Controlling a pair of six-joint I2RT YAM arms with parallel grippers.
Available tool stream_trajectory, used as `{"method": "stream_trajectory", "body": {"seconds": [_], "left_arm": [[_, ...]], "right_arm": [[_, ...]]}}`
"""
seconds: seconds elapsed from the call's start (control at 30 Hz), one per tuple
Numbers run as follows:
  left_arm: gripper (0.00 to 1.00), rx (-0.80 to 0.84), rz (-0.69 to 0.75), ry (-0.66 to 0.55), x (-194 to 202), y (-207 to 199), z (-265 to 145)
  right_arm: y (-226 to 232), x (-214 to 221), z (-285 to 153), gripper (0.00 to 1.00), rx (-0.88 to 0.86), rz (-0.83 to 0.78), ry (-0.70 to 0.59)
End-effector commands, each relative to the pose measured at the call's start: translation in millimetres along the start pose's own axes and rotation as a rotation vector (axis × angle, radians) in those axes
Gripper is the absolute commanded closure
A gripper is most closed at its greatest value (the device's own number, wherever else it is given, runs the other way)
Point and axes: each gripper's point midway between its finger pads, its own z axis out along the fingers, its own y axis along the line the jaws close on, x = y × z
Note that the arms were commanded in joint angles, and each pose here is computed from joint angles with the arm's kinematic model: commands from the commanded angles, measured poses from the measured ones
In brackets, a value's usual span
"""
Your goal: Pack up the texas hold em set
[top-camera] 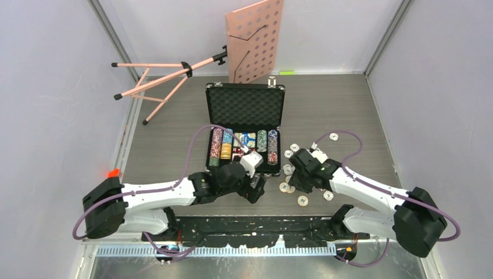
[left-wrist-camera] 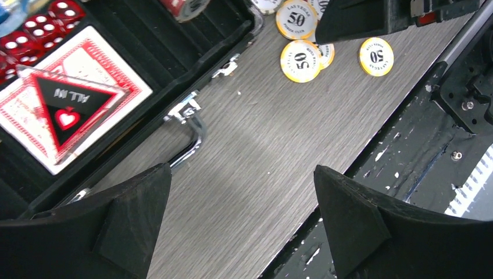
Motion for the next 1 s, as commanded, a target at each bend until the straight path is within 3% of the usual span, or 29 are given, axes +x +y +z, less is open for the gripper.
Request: {"method": "stream_trajectory", "body": {"seconds": [0.0, 0.1, 0.27, 0.4, 0.53, 0.97], "left_arm": [[0.03, 0.005, -0.001, -0.057, -28, -25, 9], [0.02, -0.035, 0.012, -0.020, -26, -38, 22], [0.00, -0.125, -0.089, 0.054, -13, -55, 50], [0.00, -0.184, -0.124, 0.081, -6, -69, 68], [0.00, -0.254, -0.132, 0.130, -5, -76, 82], [0.00, -0.428, -0.182, 0.270, 12, -73, 119]], "right_arm": [[-4, -11, -16, 0.57, -0.001, -0.025, -0.055], [-15, -31, -36, 0.54, 0.047, -0.037, -0.144], [-46, -80, -82, 0.44, 0.166, 0.036, -0.391], [-57, -108, -128, 0.37, 0.082, 0.099, -0.561], [-71, -126, -168, 0.37, 0.019, 0.148, -0.688], [-84, -138, -212, 0.37, -0.147, 0.209, -0.812]]}}
